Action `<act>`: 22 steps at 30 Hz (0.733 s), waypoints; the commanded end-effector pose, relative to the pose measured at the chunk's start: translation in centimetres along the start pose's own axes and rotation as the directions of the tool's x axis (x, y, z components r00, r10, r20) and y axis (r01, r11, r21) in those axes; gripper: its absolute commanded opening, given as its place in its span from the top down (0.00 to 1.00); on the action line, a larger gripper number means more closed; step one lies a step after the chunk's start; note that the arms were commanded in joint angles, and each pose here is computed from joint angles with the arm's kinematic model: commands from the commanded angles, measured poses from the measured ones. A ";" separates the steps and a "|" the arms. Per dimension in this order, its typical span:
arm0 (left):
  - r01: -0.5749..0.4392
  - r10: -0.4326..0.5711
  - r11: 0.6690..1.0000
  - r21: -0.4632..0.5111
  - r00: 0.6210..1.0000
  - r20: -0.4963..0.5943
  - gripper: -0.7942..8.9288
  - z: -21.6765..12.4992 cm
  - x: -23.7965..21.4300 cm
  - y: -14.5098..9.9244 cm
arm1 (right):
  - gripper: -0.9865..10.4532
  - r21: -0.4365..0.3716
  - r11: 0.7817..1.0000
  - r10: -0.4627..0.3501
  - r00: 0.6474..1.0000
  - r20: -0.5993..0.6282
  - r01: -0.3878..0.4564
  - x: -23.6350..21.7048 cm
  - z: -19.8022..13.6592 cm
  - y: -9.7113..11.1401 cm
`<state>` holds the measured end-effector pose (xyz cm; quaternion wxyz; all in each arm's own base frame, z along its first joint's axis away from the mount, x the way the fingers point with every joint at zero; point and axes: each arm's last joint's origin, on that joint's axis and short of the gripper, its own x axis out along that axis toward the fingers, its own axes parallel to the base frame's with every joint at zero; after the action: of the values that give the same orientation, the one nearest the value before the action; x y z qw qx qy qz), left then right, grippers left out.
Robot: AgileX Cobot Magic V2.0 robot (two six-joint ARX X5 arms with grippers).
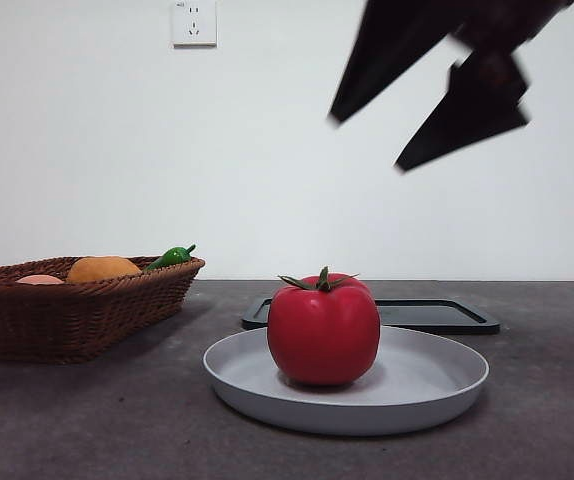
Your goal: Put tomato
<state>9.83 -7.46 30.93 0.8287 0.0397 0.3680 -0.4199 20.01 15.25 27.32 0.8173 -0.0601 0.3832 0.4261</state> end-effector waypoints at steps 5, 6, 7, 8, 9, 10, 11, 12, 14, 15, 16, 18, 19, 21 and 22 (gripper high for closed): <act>0.009 -0.009 1.000 0.010 1.000 0.021 0.34 0.5 -0.3 -0.2 | 0.47 -0.014 1.000 -0.027 0.999 -0.046 0.026 4.9 0.5 -0.4; 0.009 -0.009 1.000 0.010 1.000 0.021 0.35 0.5 -0.3 -0.2 | 0.47 -0.014 1.000 -0.026 0.998 -0.053 0.025 5.4 0.4 -0.5; 0.009 -0.009 1.000 0.010 1.000 0.021 0.34 0.5 -0.3 -0.2 | 0.47 -0.014 1.000 -0.024 0.998 -0.060 0.024 6.0 0.4 -0.6; 0.009 -0.009 1.000 0.010 1.000 0.021 0.34 0.5 -0.3 -0.2 | 0.47 -0.014 1.000 -0.023 0.997 -0.067 0.022 6.5 0.3 -0.6; 0.009 -0.009 1.000 0.010 1.000 0.021 0.34 0.5 -0.3 -0.2 | 0.46 -0.014 1.000 -0.027 0.997 -0.074 0.026 7.0 0.2 -0.8; 0.009 -0.009 1.000 0.010 1.000 0.021 0.34 0.5 -0.3 -0.2 | 0.46 -0.014 0.999 -0.036 0.996 -0.081 0.035 7.5 0.1 -0.8; 0.009 -0.009 1.000 0.010 1.000 0.021 0.34 0.5 -0.3 -0.2 | 0.46 -0.015 0.999 -0.044 0.995 -0.088 0.043 7.9 0.0 -0.9; 0.009 -0.009 1.000 0.010 1.000 0.021 0.34 0.5 -0.3 -0.2 | 0.46 -0.015 0.999 -0.051 0.994 -0.096 0.050 8.3 -0.1 -1.1; 0.009 -0.009 1.000 0.010 1.000 0.021 0.34 0.5 -0.3 -0.2 | 0.44 -0.012 0.999 -0.052 0.992 -0.113 0.051 9.1 -0.4 -1.2; 0.009 -0.009 1.000 0.010 1.000 0.021 0.34 0.5 -0.3 -0.2 | 0.44 -0.011 0.999 -0.052 0.992 -0.119 0.051 9.4 -0.5 -1.2; 0.009 -0.009 1.000 0.010 1.000 0.021 0.35 0.5 -0.3 -0.2 | 0.44 -0.009 0.999 -0.052 0.991 -0.124 0.051 9.7 -0.6 -1.3; 0.009 -0.009 1.000 0.009 1.000 0.021 0.34 0.5 -0.2 -0.2 | 0.44 -0.009 0.998 -0.057 0.990 -0.130 0.057 10.2 -0.7 -1.4; 0.009 -0.009 1.000 0.009 1.000 0.021 0.34 0.5 -0.2 -0.2 | 0.44 -0.008 0.998 -0.058 0.989 -0.134 0.057 10.4 -0.8 -1.5; 0.009 -0.009 1.000 0.010 1.000 0.021 0.34 0.5 -0.2 -0.2 | 0.44 -0.003 0.998 -0.058 0.988 -0.142 0.058 11.0 -1.0 -1.7; 0.009 -0.009 1.000 0.009 1.000 0.021 0.35 0.5 -0.2 -0.2 | 0.44 -0.002 0.998 -0.058 0.987 -0.148 0.058 11.2 -1.1 -1.7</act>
<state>9.83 -7.46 30.93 0.8287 0.0397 0.3680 -0.4199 24.26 20.33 18.87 0.8001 -0.1048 0.4388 0.3954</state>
